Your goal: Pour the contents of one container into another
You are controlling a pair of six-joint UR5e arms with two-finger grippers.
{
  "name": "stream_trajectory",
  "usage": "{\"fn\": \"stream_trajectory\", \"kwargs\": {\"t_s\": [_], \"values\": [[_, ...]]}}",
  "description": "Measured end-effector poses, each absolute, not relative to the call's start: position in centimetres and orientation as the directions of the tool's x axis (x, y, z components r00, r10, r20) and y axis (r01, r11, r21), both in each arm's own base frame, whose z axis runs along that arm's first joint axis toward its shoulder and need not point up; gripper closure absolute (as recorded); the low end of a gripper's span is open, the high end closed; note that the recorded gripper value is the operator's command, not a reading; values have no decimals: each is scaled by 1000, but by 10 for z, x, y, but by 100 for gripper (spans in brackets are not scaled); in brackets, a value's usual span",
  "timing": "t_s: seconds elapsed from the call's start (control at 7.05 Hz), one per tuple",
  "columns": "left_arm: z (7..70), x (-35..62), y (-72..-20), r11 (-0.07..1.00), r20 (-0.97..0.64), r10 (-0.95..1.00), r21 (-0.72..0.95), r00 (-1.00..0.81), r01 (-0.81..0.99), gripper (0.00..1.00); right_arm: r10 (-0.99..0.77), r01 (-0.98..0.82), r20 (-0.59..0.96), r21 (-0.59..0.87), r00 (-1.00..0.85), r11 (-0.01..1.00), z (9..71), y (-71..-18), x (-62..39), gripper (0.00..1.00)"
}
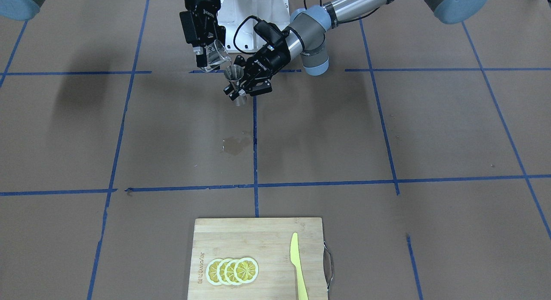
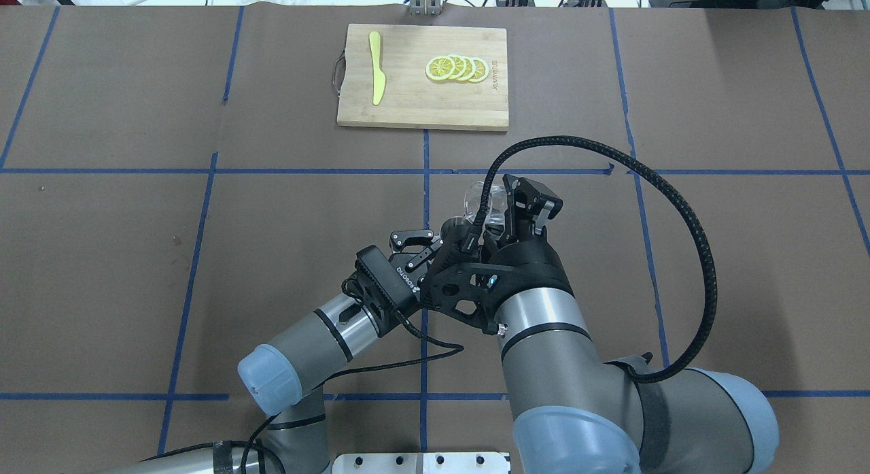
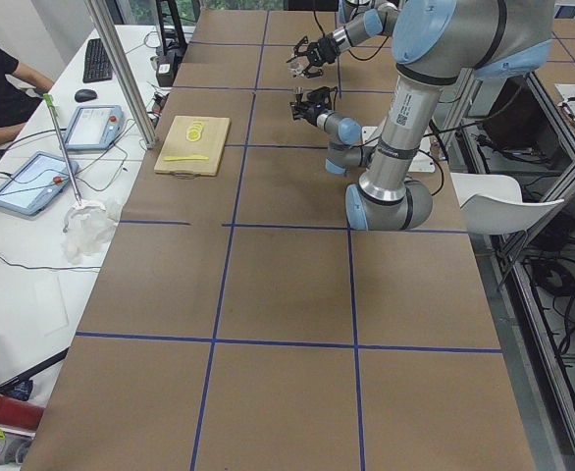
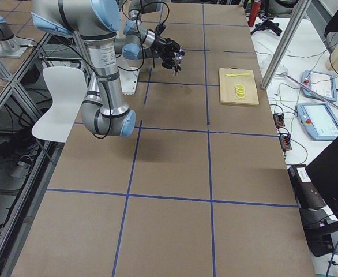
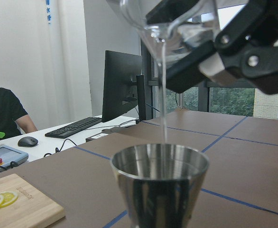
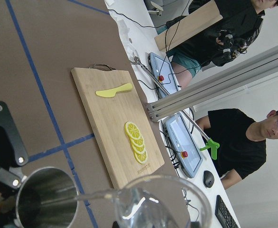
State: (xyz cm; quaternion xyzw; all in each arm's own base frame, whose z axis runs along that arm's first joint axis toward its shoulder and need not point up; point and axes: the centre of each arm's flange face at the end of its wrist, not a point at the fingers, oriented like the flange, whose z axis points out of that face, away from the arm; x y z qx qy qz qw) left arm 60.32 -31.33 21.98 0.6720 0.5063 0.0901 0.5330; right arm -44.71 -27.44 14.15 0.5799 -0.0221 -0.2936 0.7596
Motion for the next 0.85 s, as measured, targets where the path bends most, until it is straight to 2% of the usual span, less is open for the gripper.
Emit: {"fn": "stream_trajectory", "kwargs": {"t_s": [0.85], "values": [[220, 604, -310, 84, -422, 775, 806, 470, 586, 100, -473, 450, -341, 883, 812, 136, 142, -274, -447, 100]]}}
